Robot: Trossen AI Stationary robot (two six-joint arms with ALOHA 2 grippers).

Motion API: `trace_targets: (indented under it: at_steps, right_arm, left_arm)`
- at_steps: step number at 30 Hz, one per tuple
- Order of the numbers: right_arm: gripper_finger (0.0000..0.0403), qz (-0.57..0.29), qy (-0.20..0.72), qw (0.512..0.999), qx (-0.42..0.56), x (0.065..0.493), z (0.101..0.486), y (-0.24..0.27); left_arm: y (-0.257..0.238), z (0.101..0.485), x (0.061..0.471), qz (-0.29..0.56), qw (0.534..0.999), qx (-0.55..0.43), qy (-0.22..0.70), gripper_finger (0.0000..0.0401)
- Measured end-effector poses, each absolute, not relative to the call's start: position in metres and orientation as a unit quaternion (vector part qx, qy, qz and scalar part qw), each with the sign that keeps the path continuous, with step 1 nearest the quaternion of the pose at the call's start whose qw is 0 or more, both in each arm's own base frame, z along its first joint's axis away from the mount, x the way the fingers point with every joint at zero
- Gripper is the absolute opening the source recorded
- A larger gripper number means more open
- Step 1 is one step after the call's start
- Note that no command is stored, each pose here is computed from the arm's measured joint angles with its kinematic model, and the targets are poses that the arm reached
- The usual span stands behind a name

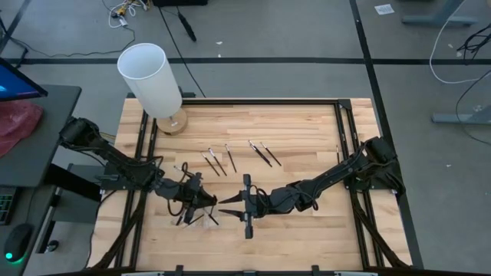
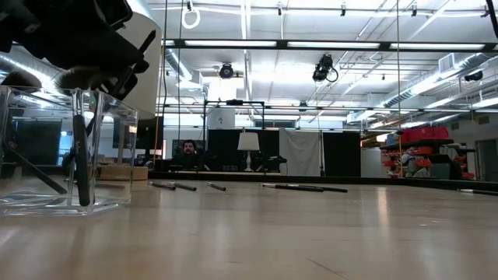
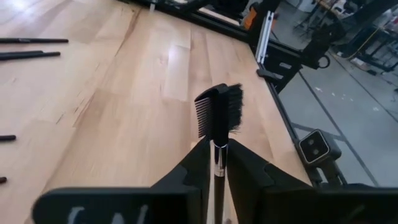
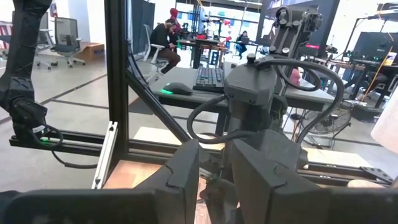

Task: Put items in baskets/containers
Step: Put the eye groomer brush into the transparent organizer, then put the eyeshadow brush into the transparent organizer

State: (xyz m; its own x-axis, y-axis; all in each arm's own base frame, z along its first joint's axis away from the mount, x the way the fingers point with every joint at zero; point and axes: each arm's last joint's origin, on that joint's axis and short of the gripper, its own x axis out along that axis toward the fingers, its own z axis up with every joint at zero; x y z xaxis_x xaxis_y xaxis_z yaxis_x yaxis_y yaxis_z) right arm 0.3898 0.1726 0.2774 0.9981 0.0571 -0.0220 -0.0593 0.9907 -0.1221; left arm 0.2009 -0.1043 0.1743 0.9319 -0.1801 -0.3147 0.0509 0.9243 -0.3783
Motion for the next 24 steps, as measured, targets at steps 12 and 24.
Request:
trace_targets:
  at_steps: [12,24]
  right_arm:
    - [0.0098,0.029,0.009,0.998,-0.062,0.390,0.277,0.172]
    - [0.0098,0.015,0.053,0.998,-0.033,0.394,0.269,0.161]
  left_arm:
    - [-0.105,0.175,0.199,-0.090,0.963,-0.175,0.185,0.0153]
    - [-0.085,0.218,0.169,-0.150,0.965,-0.166,0.137,0.0138]
